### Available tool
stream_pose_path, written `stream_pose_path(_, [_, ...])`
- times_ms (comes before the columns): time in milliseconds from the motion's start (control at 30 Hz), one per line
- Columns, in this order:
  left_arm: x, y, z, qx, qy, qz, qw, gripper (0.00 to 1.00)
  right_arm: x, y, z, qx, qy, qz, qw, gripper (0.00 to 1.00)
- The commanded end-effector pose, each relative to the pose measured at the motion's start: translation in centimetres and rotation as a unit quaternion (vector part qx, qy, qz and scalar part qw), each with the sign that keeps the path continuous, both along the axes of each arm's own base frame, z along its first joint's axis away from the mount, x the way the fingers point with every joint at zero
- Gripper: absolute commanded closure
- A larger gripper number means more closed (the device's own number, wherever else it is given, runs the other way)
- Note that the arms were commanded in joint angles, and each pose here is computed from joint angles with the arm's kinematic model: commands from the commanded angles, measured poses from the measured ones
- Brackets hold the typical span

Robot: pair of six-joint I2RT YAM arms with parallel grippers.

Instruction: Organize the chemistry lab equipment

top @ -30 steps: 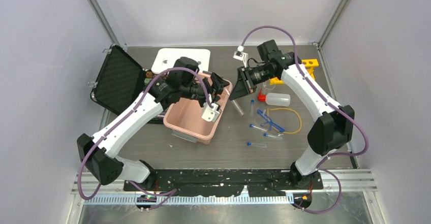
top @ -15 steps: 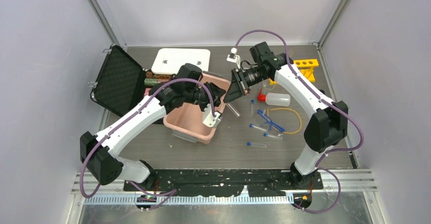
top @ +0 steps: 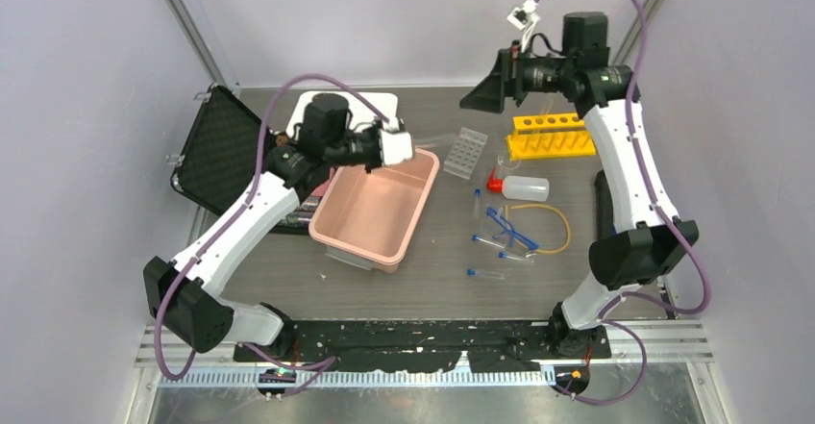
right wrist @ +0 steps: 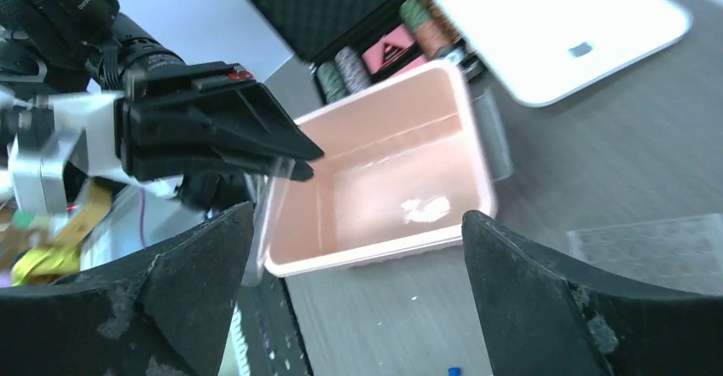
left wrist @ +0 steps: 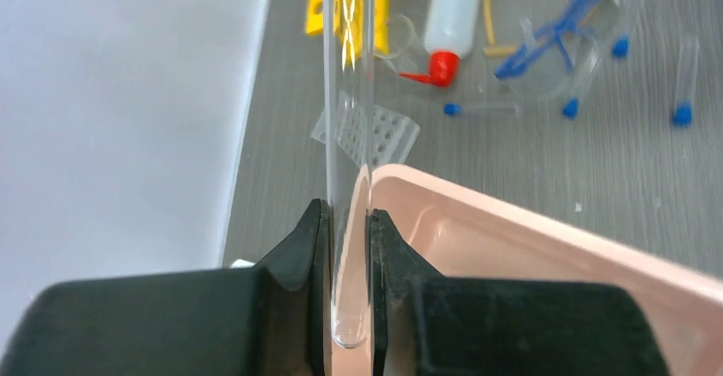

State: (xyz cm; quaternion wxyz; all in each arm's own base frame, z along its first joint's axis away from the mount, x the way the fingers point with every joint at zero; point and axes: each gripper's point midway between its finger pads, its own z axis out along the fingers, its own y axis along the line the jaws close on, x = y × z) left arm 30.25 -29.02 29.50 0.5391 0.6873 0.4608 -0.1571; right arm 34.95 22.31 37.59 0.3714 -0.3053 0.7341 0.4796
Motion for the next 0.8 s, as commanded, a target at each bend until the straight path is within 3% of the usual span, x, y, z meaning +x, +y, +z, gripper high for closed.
stream_pose_path(0, [1.5, -0.7, 8.0, -0.202, 0.128, 0.064, 0.969, 1.0, -1.7, -0.7, 6.8, 0.048, -0.078, -0.05, 0.995, 0.04])
stream_pose_path(200, [1.7, -1.0, 10.5, -0.275, 0.185, 0.068, 0.941, 1.0, -2.0, 1.0, 7.3, 0.097, -0.08, -0.058, 0.99, 0.01])
stream_pose_path(400, [1.1, -1.6, 10.5, -0.276, 0.219, 0.052, 0.935, 1.0, -2.0, 2.4, 7.5, 0.094, -0.091, -0.048, 0.99, 0.14])
stream_pose_path(500, [0.9, -1.7, 10.3, -0.273, 0.225, 0.047, 0.934, 1.0, -1.9, 2.6, 7.6, 0.087, -0.106, -0.05, 0.989, 0.24])
stream_pose_path(600, [0.7, -1.7, 10.2, -0.27, 0.225, 0.04, 0.935, 1.0, -2.1, 2.8, 7.8, 0.092, -0.1, -0.043, 0.99, 0.41])
stream_pose_path(767, [0.4, -2.0, 9.8, -0.261, 0.227, 0.032, 0.938, 1.0, -2.5, 3.3, 8.4, 0.111, -0.086, -0.02, 0.99, 0.47])
